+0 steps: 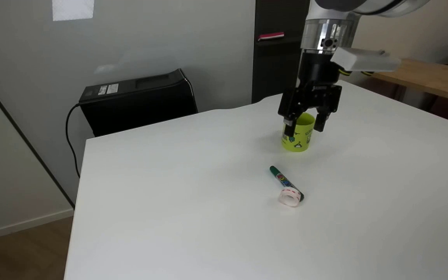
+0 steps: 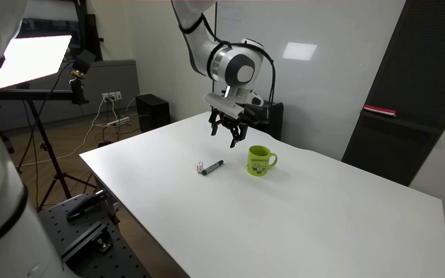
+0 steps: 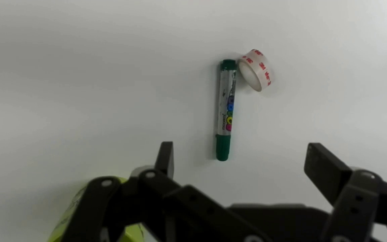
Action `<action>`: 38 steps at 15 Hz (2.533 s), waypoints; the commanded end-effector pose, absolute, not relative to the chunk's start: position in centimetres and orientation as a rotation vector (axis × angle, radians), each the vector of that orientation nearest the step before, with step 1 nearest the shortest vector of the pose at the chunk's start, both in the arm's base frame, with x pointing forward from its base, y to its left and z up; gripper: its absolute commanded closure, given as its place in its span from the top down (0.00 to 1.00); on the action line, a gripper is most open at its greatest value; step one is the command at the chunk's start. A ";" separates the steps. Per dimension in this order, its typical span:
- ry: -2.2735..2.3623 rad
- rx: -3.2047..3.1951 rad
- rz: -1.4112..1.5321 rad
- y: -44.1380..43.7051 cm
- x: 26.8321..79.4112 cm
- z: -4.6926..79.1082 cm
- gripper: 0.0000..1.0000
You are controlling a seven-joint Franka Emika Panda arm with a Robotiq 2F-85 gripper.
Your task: Put the marker in the mug
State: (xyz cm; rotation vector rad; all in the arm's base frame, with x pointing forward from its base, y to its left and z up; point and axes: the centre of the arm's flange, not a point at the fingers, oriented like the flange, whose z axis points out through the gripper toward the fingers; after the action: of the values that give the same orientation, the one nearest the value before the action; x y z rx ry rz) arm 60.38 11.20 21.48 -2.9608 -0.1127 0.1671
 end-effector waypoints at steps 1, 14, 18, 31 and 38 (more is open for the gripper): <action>-0.136 -2.978 0.200 13.8 61.9 20.1 1.00; 0.203 -3.014 0.244 12.1 59.5 17.3 1.00; 0.231 -3.005 0.240 12.4 58.1 16.0 1.00; 0.178 -3.006 0.041 13.8 55.7 13.2 1.00; 0.138 -3.014 0.079 13.6 55.7 13.0 1.00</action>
State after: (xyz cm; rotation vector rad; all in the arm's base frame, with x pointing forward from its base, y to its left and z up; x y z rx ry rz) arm 55.69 13.64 13.03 -3.0137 0.1380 0.0792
